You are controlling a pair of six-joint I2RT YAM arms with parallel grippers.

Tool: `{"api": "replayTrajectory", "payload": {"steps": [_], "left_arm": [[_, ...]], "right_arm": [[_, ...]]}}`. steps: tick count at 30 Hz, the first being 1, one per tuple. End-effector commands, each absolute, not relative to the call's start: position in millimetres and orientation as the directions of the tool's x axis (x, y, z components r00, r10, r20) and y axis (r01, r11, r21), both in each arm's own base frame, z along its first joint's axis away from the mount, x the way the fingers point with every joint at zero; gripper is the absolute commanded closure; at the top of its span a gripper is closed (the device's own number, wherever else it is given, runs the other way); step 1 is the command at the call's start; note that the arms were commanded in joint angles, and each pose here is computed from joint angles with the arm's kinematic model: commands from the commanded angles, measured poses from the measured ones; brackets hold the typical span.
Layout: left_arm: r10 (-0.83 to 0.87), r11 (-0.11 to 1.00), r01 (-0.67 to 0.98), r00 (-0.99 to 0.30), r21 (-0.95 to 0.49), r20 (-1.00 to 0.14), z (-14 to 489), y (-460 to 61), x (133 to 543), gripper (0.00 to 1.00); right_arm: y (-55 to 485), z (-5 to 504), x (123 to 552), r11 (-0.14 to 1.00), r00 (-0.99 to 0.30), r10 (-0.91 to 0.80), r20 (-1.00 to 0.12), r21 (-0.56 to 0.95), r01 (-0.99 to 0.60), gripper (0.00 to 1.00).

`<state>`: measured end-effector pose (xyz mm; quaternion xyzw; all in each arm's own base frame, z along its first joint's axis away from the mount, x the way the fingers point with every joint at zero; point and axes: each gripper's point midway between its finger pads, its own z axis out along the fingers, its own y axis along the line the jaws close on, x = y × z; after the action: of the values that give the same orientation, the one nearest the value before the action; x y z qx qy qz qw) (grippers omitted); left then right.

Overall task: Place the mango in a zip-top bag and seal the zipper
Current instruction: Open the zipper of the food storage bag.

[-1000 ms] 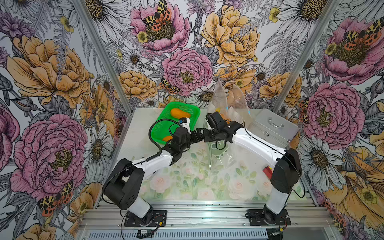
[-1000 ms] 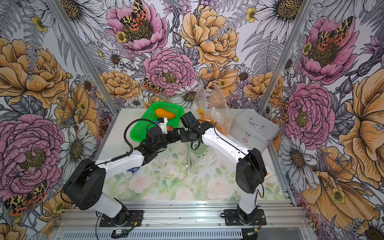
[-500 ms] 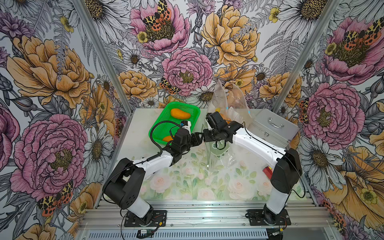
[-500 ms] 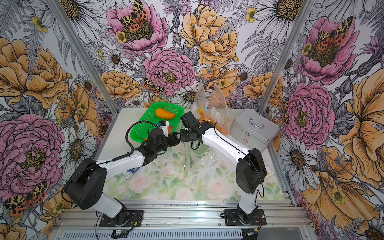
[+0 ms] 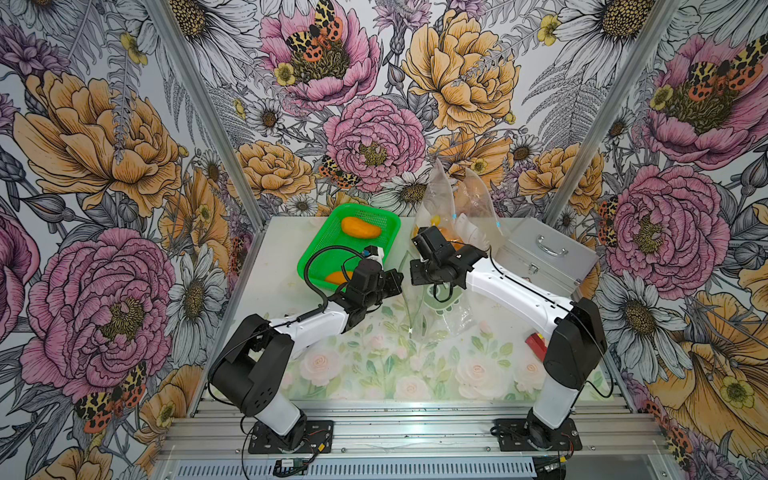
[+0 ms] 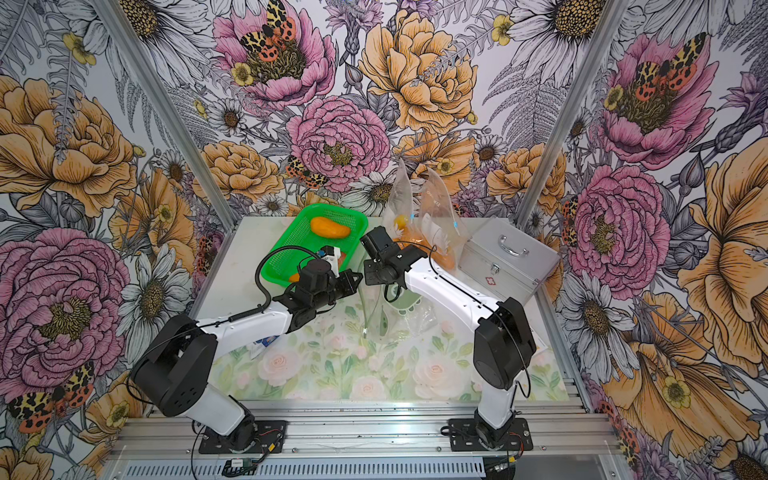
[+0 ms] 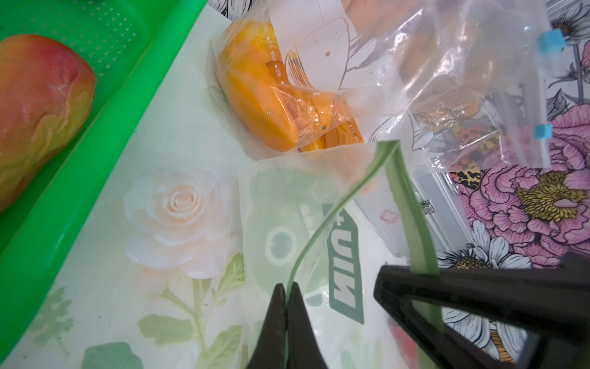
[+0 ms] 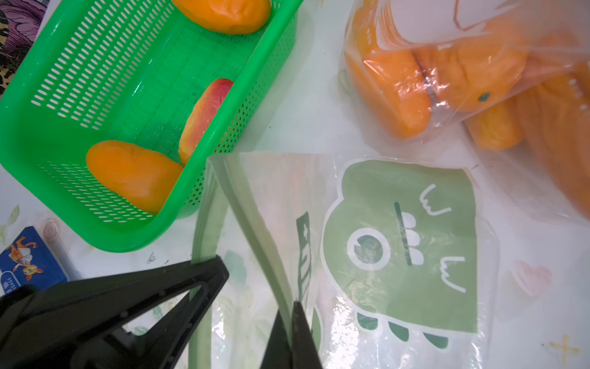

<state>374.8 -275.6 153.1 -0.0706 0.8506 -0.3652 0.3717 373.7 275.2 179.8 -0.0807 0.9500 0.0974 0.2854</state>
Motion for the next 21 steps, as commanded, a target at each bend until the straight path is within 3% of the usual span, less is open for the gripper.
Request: {"api": "replayTrajectory", "payload": {"steps": [1,4,7,14,16,18,21], "left_arm": [[-0.424,0.707,0.135,-0.705,-0.695,-0.568,161,-273,372,1.00],[-0.446,0.682,0.147,-0.693,-0.717,-0.566,178,-277,367,1.00],[-0.462,0.668,0.157,-0.678,-0.727,-0.571,191,-281,361,1.00],[-0.518,0.670,0.108,-0.641,-0.735,-0.566,193,-270,358,1.00],[-0.529,0.671,0.094,-0.634,-0.736,-0.563,191,-265,359,1.00],[-0.537,0.672,0.082,-0.630,-0.736,-0.561,190,-259,361,1.00],[-0.546,0.679,0.076,-0.613,-0.731,-0.571,192,-245,363,1.00]], "right_arm": [[260,184,367,0.985,-0.811,-0.076,-0.580,0.083,-0.152,0.89],[260,175,360,0.988,-0.821,-0.069,-0.567,0.075,-0.135,0.74],[264,165,355,0.989,-0.833,-0.059,-0.549,0.079,-0.122,0.49],[274,143,343,0.991,-0.853,-0.043,-0.520,0.087,-0.103,0.40],[278,135,339,0.990,-0.860,-0.052,-0.507,0.090,-0.113,0.40],[275,129,339,0.992,-0.862,-0.061,-0.502,0.067,-0.109,0.47],[257,142,339,0.996,-0.838,-0.062,-0.542,0.017,-0.084,0.78]]}}
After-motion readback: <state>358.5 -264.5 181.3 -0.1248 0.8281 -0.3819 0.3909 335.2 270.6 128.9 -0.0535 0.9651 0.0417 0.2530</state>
